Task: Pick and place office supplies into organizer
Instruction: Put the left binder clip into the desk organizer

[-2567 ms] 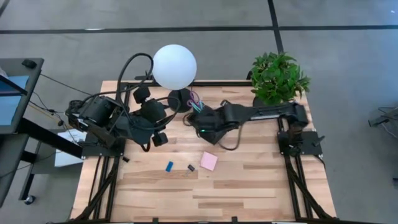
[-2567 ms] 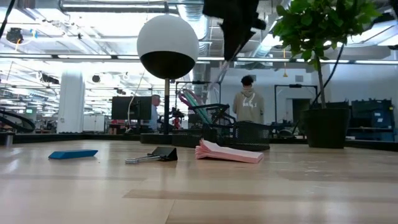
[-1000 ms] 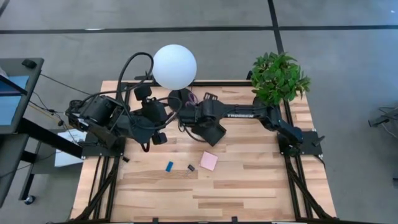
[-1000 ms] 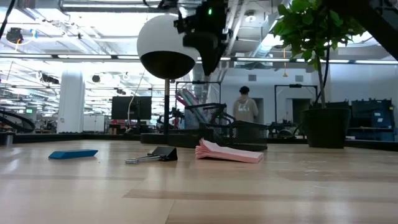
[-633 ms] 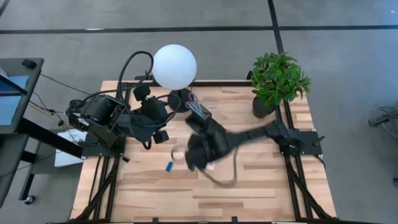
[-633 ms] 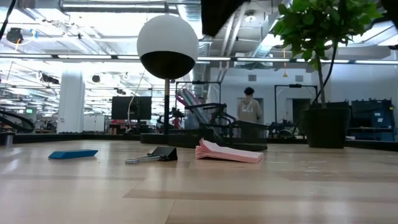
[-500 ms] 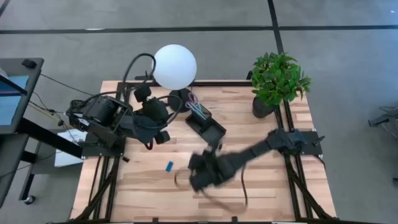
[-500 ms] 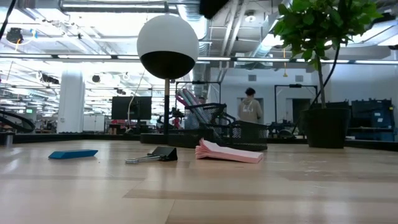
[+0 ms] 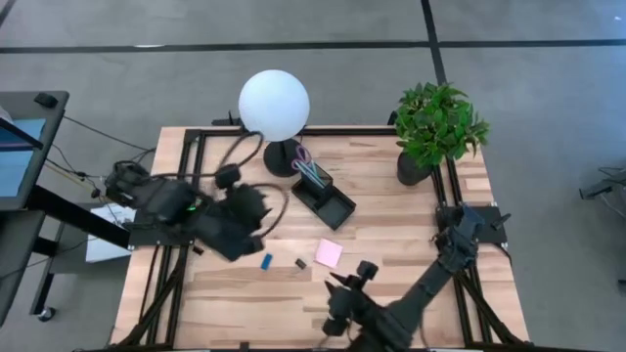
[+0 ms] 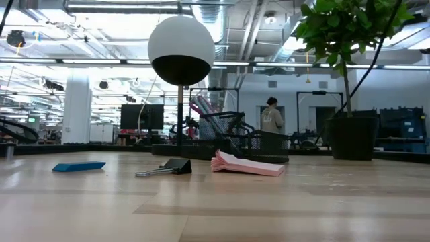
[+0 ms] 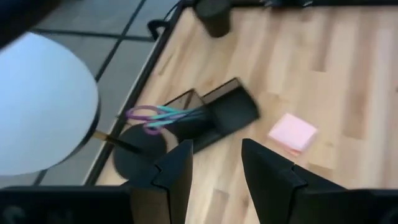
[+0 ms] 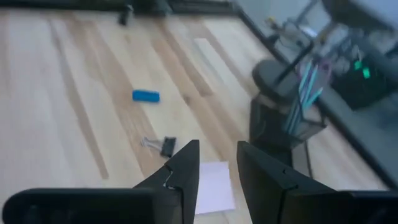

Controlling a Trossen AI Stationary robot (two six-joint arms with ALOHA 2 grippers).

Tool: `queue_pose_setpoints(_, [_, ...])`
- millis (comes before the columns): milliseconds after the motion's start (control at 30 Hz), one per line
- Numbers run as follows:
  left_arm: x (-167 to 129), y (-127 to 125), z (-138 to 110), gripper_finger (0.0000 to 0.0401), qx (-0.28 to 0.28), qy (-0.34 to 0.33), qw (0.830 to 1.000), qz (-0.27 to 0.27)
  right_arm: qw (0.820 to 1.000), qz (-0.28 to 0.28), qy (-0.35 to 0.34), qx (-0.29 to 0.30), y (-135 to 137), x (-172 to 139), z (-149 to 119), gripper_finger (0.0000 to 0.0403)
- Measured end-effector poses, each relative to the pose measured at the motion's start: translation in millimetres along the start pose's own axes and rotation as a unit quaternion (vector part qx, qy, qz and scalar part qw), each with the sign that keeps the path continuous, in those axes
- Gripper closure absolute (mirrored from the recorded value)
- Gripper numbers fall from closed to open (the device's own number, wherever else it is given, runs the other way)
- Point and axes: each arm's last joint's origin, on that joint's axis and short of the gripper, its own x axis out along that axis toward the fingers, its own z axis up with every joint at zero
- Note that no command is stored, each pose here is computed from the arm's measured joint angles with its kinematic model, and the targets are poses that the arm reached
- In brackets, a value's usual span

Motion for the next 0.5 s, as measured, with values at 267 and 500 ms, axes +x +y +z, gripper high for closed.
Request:
queue_pose_setpoints(267, [-39,15,-43,0.0267,-0.065,-0.055,0.996,-0.009,0.994,-0.001,-0.109,0.005,-51,-52,29,0.0302])
queue_pose_setpoints(500, [-5,18,-128,0.0267,-0.148,-0.012,0.988,0.032,0.992,0.004,-0.12,0.025,-80,-63,43,0.0302])
